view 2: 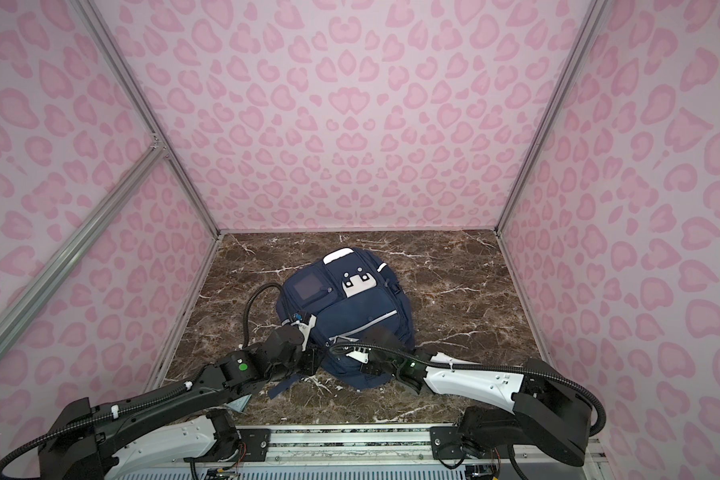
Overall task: Pack the student bag
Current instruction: 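Release the backpack and draw both grippers back toward the robot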
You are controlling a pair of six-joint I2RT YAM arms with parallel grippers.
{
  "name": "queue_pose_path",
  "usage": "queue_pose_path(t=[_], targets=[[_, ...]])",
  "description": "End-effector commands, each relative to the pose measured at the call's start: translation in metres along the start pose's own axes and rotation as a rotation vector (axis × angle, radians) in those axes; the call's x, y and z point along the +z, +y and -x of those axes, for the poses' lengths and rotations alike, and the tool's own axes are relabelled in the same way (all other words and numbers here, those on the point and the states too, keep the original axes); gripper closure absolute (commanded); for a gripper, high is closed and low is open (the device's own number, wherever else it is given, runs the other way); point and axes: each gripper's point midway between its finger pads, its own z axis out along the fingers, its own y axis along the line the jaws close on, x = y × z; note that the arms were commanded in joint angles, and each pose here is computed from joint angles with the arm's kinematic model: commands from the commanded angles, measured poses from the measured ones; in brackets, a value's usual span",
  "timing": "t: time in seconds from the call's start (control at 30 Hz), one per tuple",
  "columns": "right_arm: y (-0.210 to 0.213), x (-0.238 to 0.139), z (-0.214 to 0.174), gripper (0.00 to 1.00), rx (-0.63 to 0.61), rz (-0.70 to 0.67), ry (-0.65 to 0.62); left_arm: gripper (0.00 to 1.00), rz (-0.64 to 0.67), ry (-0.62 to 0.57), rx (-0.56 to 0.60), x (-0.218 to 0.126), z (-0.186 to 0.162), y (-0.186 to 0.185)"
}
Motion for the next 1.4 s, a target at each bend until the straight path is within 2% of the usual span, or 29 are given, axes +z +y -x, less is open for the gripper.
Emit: queue_pose_path(t=[0.0, 0.07, 0.2, 0.27, 0.3, 0.37, 0.4, 0.47, 0.5, 0.53, 0.57, 0.63, 0.7, 0.8, 0.9, 1.07, 1.23, 1.33, 1.37], targets=[[-0.001, 0.000, -0.005, 1.00, 0.000, -0.009, 0.016, 0.68, 0.095, -0.080, 0.010, 0.003, 0.019, 0.012], [-0.001, 0.000, -0.005, 1.00, 0.000, -0.009, 0.016, 0.68, 0.134, -0.098, -0.009, 0.003, 0.023, 0.019], [-0.003, 0.000, -0.005, 1.00, 0.005, -0.021, 0.023, 0.72, 0.211, -0.112, -0.164, 0.000, 0.026, 0.054], [-0.004, -0.001, -0.002, 1.00, 0.015, -0.019, 0.017, 0.72, 0.213, -0.114, -0.206, -0.003, 0.025, 0.065], [-0.004, -0.002, 0.002, 0.94, 0.028, -0.014, 0.006, 0.70, 0.217, -0.124, -0.213, -0.007, 0.026, 0.067], [-0.004, -0.004, 0.014, 0.61, 0.069, -0.009, -0.013, 0.62, 0.224, -0.131, -0.220, -0.018, 0.027, 0.069], [-0.005, -0.006, 0.024, 0.49, 0.104, -0.020, -0.021, 0.49, 0.247, -0.131, -0.226, -0.025, 0.026, 0.073], [-0.008, -0.011, 0.045, 0.34, 0.199, -0.069, -0.043, 0.27, 0.303, -0.149, -0.251, -0.041, 0.029, 0.085], [-0.008, -0.013, 0.058, 0.24, 0.261, -0.083, -0.065, 0.21, 0.314, -0.162, -0.276, -0.049, 0.031, 0.093], [-0.004, -0.014, 0.069, 0.06, 0.308, -0.076, -0.089, 0.17, 0.317, -0.178, -0.303, -0.055, 0.033, 0.099], [0.001, -0.014, 0.082, 0.01, 0.365, -0.064, -0.112, 0.14, 0.309, -0.205, -0.338, -0.064, 0.038, 0.105], [0.017, -0.009, 0.105, 0.01, 0.430, -0.009, -0.137, 0.11, 0.283, -0.262, -0.401, -0.079, 0.050, 0.116], [0.045, 0.005, 0.127, 0.01, 0.435, 0.080, -0.171, 0.12, 0.246, -0.298, -0.451, -0.092, 0.064, 0.123], [0.088, 0.028, 0.149, 0.01, 0.363, 0.136, -0.177, 0.07, 0.232, -0.290, -0.497, -0.093, 0.076, 0.138], [0.127, 0.056, 0.162, 0.01, 0.286, 0.194, -0.140, 0.01, 0.111, -0.272, -0.599, -0.080, 0.085, 0.147], [0.180, 0.086, 0.180, 0.01, 0.219, 0.345, -0.128, 0.05, 0.224, -0.297, -0.631, -0.086, 0.091, 0.180], [0.219, 0.106, 0.191, 0.01, 0.125, 0.387, -0.128, 0.04, 0.139, -0.313, -0.752, -0.088, 0.101, 0.206], [0.230, 0.126, 0.184, 0.01, 0.112, 0.389, -0.089, 0.04, 0.165, -0.322, -0.744, -0.094, 0.108, 0.210], [0.230, 0.131, 0.195, 0.01, 0.126, 0.386, -0.105, 0.04, 0.172, -0.325, -0.737, -0.097, 0.111, 0.210]])
